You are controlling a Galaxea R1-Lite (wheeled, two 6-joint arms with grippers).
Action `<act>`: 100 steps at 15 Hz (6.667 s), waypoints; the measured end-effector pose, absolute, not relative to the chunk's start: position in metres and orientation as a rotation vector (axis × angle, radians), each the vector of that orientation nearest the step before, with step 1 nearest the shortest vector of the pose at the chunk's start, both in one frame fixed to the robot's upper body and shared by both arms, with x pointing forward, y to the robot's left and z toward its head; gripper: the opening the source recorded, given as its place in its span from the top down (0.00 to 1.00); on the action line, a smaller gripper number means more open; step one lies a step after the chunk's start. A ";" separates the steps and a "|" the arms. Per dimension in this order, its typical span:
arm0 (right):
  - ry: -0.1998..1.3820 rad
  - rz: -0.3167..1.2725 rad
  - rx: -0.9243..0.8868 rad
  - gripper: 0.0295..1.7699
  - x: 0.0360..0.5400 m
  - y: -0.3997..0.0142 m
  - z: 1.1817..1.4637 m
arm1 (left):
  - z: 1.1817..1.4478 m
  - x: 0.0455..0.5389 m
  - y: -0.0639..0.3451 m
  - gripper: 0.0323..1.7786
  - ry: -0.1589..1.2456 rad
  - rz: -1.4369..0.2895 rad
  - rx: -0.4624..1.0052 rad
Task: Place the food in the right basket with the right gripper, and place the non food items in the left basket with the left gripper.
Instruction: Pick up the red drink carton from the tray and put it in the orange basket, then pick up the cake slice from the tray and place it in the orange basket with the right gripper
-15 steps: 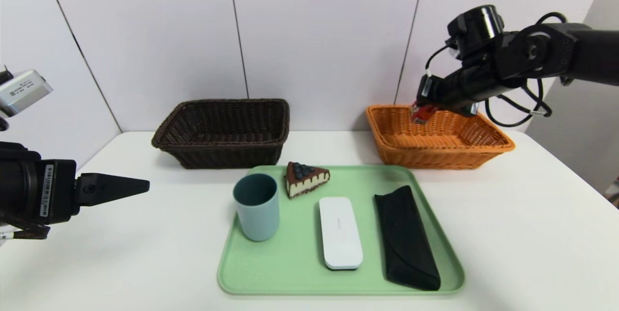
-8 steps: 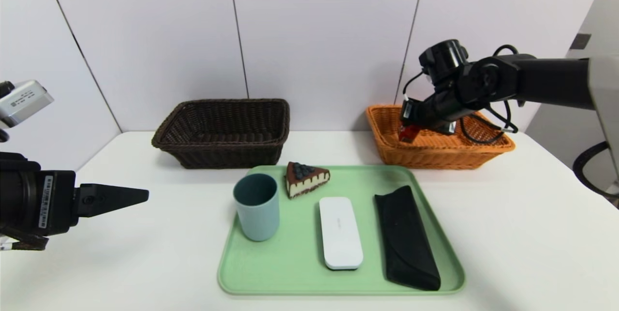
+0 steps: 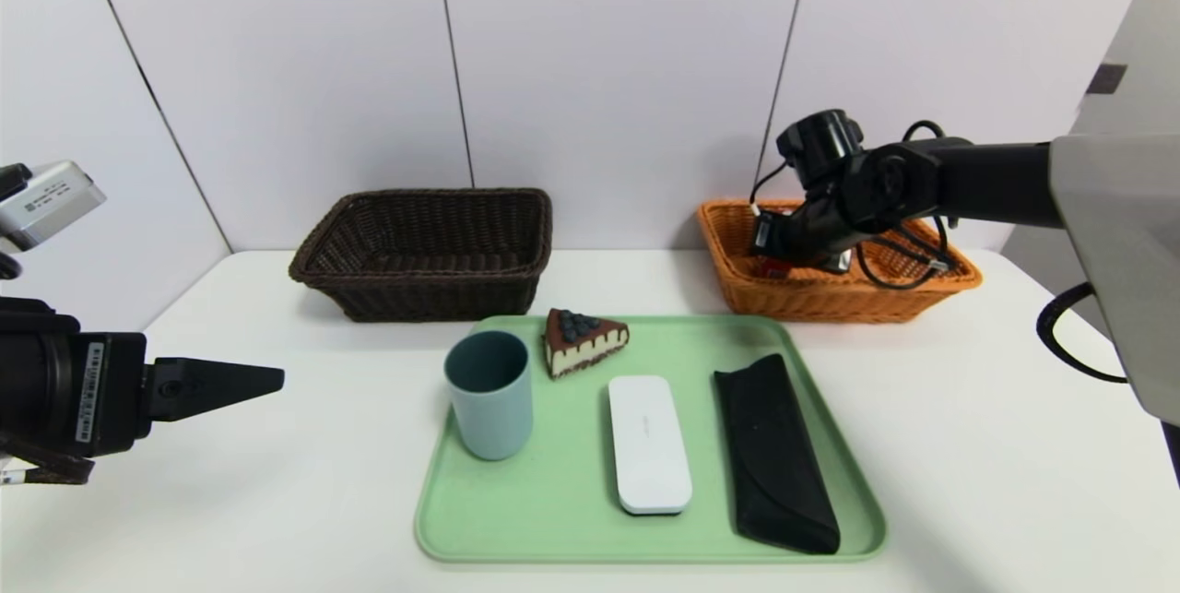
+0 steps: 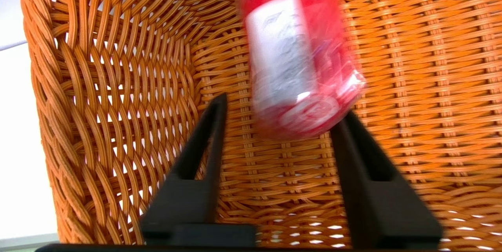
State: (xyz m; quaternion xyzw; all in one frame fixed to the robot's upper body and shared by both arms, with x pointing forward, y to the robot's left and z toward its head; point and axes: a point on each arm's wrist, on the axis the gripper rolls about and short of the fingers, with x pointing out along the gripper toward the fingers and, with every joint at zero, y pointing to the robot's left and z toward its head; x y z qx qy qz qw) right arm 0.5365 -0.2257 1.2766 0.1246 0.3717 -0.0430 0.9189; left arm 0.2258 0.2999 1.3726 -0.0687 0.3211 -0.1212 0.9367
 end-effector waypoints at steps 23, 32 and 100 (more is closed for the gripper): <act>0.832 0.010 0.846 0.06 0.403 -0.136 1.389 | 1.365 0.216 0.302 0.05 0.668 -0.245 -0.139; 1.206 -0.047 1.171 0.04 0.437 -0.122 1.334 | 1.357 0.210 0.303 0.05 0.689 -0.243 -0.133; 1.275 0.151 1.345 0.93 0.459 -0.095 1.322 | 1.347 0.200 0.301 0.05 0.707 -0.261 -0.110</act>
